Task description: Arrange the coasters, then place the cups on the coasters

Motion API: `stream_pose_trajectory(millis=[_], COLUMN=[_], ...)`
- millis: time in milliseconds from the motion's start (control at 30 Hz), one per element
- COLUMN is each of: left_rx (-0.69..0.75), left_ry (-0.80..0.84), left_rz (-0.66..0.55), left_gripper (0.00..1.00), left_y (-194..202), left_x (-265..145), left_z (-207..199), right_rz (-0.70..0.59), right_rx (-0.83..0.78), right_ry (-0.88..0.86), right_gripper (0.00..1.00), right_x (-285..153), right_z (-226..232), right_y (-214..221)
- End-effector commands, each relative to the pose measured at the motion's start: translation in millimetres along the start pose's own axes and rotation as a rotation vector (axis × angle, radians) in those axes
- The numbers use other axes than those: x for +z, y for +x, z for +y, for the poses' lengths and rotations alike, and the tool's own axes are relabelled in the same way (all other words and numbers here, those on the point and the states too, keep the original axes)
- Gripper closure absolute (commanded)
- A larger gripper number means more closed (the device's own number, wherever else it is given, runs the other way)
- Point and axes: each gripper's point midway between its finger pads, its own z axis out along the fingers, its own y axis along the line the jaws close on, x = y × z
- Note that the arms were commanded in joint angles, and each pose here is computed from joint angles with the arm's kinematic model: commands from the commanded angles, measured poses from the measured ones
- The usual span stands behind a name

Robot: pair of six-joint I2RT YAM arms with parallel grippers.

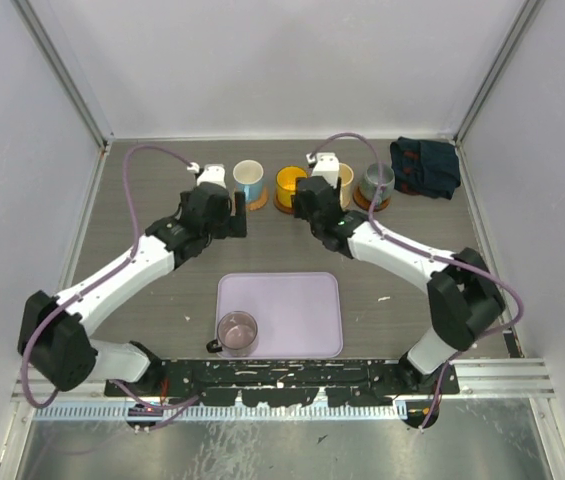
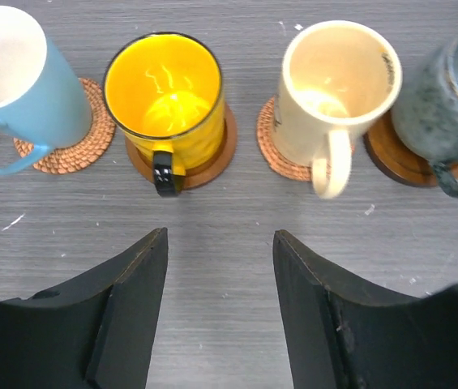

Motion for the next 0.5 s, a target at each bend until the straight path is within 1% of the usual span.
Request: stream_pose_trajectory(millis=[0, 100, 167, 333, 467], left_rx=[0.063, 0.071, 0.069, 0.096, 0.094], left_ry=[0.023, 0.035, 0.060, 0.170, 0.260], left_rz=[0.017, 0.048, 0.061, 0.103, 0.132], left_gripper=[0.05, 0.05, 0.04, 0.04, 0.04], left_y=[38.6, 73.6, 86.5, 107.2, 119.5], left_x=[-43.7, -70.0, -88.3, -130.8, -151.5], left_z=[9.3, 18.6, 21.4, 25.5, 26.9], right_rz=[-0.077, -0.070, -0.065, -0.056, -0.058], right_rx=[0.129, 0.167, 0.185, 0.217, 0.227], right_ry=[0.027, 0.029, 0.038, 0.045, 0.039], right_gripper=[0.40, 0.40, 0.40, 0.40, 0.40], right_x=[-19.1, -25.4, -27.5, -31.3, -34.4], right_z=[-28.0, -45.7, -57.1, -74.6, -79.6], right_y=[-22.8, -18.7, -15.7, -9.6, -7.5])
